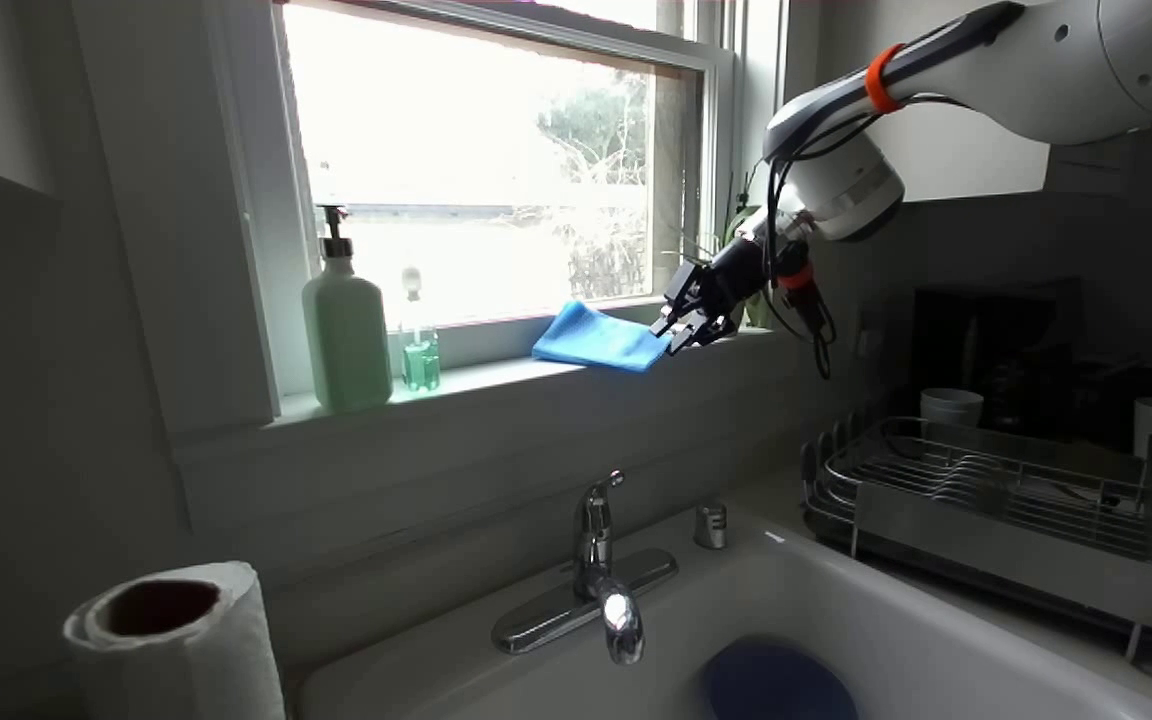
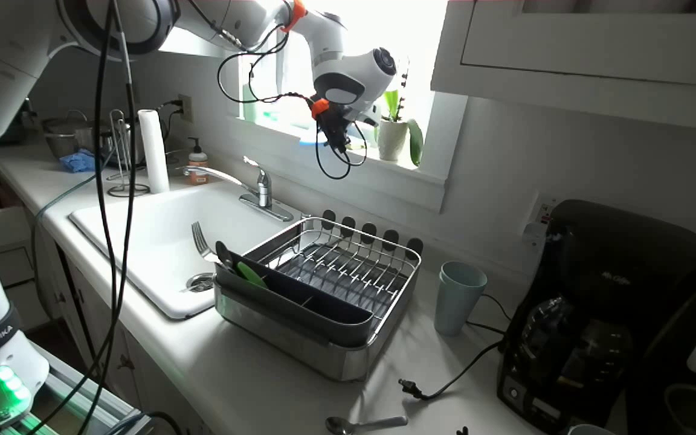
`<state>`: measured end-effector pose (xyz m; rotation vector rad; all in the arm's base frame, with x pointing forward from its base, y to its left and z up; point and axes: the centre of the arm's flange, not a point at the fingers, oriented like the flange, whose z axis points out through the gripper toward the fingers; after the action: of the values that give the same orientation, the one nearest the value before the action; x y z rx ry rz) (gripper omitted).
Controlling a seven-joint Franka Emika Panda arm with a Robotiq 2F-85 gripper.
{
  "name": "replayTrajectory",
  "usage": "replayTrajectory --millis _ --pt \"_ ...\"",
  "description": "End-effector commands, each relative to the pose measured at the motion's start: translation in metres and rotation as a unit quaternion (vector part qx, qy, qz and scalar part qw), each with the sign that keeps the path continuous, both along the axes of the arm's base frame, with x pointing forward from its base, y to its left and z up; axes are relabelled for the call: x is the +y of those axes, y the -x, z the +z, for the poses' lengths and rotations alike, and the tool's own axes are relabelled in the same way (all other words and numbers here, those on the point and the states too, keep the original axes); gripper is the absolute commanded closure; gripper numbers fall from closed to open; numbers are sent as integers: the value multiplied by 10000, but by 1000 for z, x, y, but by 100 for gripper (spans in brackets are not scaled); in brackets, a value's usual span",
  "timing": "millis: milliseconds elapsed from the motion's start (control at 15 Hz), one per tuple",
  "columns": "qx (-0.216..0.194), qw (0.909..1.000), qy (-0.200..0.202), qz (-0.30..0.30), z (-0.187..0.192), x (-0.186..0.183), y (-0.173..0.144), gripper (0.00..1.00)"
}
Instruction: Put the blue towel over the tap faucet
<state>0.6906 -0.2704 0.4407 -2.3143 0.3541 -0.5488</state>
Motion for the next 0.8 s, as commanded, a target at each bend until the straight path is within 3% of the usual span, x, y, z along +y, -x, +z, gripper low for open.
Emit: replayTrajectory --millis 0,67,333,667,733 --pt "-58 10000 -43 34 6 -5 -7 88" --pt "-59 10000 -36 34 7 -5 -7 95" --pt "-53 10000 -20 40 10 -5 -6 100" --pt "-77 10000 17 41 17 -4 -8 94" --pt "-85 10000 21 35 18 -4 -8 75"
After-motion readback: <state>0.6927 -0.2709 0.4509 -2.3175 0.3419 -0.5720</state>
